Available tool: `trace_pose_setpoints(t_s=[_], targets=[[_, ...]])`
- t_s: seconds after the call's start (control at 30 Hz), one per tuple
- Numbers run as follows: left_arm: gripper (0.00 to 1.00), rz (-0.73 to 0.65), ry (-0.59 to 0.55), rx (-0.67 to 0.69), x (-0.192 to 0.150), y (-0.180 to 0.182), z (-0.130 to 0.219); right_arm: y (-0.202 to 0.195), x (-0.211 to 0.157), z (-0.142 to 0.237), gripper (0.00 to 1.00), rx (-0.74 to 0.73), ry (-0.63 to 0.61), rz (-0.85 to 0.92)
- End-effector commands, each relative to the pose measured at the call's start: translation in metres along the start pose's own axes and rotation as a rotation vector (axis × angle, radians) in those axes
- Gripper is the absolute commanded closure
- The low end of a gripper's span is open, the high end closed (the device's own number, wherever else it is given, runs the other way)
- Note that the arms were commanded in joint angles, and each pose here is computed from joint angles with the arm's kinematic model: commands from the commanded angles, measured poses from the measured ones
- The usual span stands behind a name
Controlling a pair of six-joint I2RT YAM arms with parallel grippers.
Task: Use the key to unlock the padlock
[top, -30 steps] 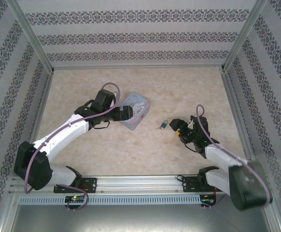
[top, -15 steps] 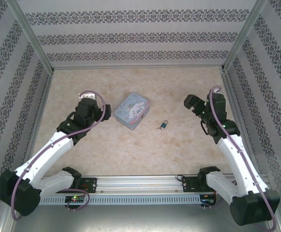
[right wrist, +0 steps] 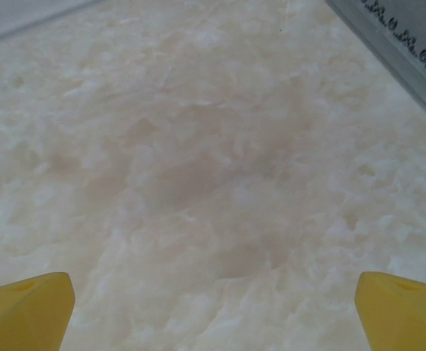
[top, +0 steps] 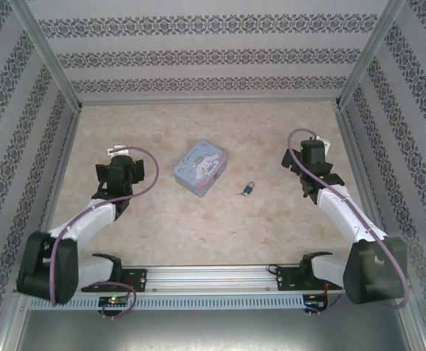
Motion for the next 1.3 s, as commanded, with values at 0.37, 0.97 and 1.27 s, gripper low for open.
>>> trace_pose_setpoints(t_s=[0.37, 0.97, 1.27], targets=[[0.01, 0.048, -0.187, -0.174, -0.024, -0.019, -0.05, -0.005, -0.015, -0.036, 0.02, 0.139, -0.309, 0.202], [0.01, 0.06, -0.159, -0.206, -0.025, -0.017, -0.053, -0.004, -0.026, -0.059, 0.02, 0.25, -0.311, 0.222], [0.01, 0.06, -0.158, -0.206, -0.025, -0.018, -0.053, -0.002, -0.026, -0.06, 0.02, 0.243, -0.313, 0.23]])
Point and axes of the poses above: each hand's point on the last joint's axis, 136 mm out from that joint toward the fingers, its own z axis back along the fingers, its own y axis along the line the jaws close on, x = y × z, the point moved 5 cm from there along z, back along the fingers, and after that the axes turned 13 degrees about -z, right-handed, at the moved point
